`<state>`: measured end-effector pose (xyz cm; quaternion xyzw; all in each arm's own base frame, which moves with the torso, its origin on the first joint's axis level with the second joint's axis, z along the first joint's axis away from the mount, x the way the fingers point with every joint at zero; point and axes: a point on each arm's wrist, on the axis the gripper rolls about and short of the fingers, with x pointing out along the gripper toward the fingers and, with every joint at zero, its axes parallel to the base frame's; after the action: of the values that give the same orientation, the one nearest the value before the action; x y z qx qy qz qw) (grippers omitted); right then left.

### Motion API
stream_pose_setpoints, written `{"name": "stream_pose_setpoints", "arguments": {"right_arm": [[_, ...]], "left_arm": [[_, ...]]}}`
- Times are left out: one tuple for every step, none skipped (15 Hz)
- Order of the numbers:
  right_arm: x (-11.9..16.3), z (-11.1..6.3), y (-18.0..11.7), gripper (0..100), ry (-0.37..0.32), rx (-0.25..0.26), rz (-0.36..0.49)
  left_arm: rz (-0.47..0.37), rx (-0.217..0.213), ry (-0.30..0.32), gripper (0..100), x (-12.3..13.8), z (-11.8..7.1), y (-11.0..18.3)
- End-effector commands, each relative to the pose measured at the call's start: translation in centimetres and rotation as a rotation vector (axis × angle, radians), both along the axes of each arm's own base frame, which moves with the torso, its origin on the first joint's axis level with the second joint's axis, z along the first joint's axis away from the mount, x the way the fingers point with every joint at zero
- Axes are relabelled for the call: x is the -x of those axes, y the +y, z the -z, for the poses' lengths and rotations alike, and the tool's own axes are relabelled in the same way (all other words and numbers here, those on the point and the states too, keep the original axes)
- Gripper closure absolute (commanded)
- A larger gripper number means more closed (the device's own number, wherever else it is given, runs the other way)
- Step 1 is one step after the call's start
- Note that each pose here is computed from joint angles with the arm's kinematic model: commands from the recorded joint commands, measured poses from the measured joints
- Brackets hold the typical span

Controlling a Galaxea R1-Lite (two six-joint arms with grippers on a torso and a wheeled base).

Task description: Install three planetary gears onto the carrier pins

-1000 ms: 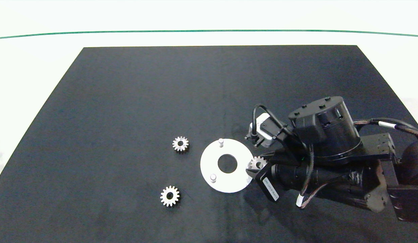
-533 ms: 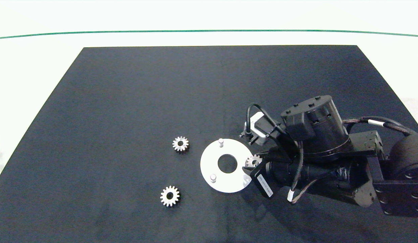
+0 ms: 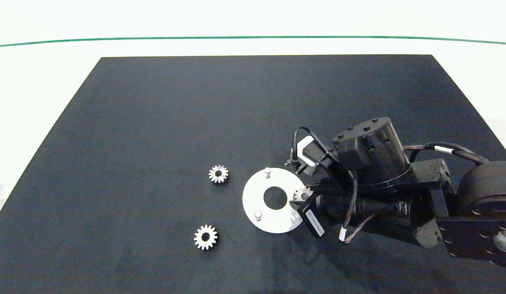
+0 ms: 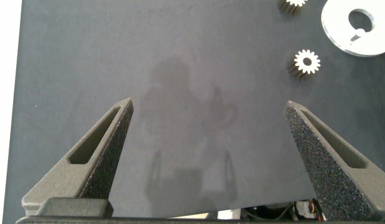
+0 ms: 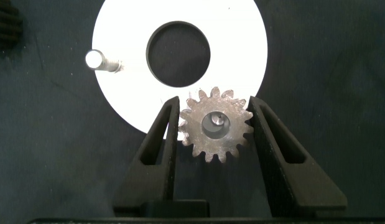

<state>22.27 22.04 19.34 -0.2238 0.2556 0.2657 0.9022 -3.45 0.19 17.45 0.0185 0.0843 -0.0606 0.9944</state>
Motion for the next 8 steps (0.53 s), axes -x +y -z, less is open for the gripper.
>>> {"name": "stream_pose_setpoints", "arguments": {"right_arm": [[-0.19,-0.10,-0.03,90,-0.005,0.001,0.005],[-0.17,-0.15,-0.05,90,-0.006,0.000,0.005],[-0.22,-0.10,-0.06,90,-0.004,0.000,0.007],[-0.21,-0.06,-0.07,90,-0.003,0.001,0.007],[-0.24,-0.03,-0.04,90,-0.003,0.001,0.007],[-0.23,-0.01,-0.05,90,-0.002,0.002,0.007],[-0.26,0.02,-0.02,90,-0.002,0.002,0.007],[-0.39,0.17,-0.03,90,0.001,0.005,0.010]], "left_arm": [[0.001,0.000,0.001,0,0.00,-0.09,0.00],[0.001,0.000,0.001,0,0.00,-0.09,0.00],[0.001,0.000,-0.005,0,0.05,-0.17,0.01],[0.001,0.000,-0.004,0,0.05,-0.16,0.01],[0.001,0.000,-0.004,0,0.05,-0.16,0.01],[0.001,0.000,-0.007,0,0.06,-0.21,0.01],[0.001,0.000,-0.007,0,0.06,-0.21,0.01],[0.001,0.000,-0.007,0,0.06,-0.21,0.01]]}}
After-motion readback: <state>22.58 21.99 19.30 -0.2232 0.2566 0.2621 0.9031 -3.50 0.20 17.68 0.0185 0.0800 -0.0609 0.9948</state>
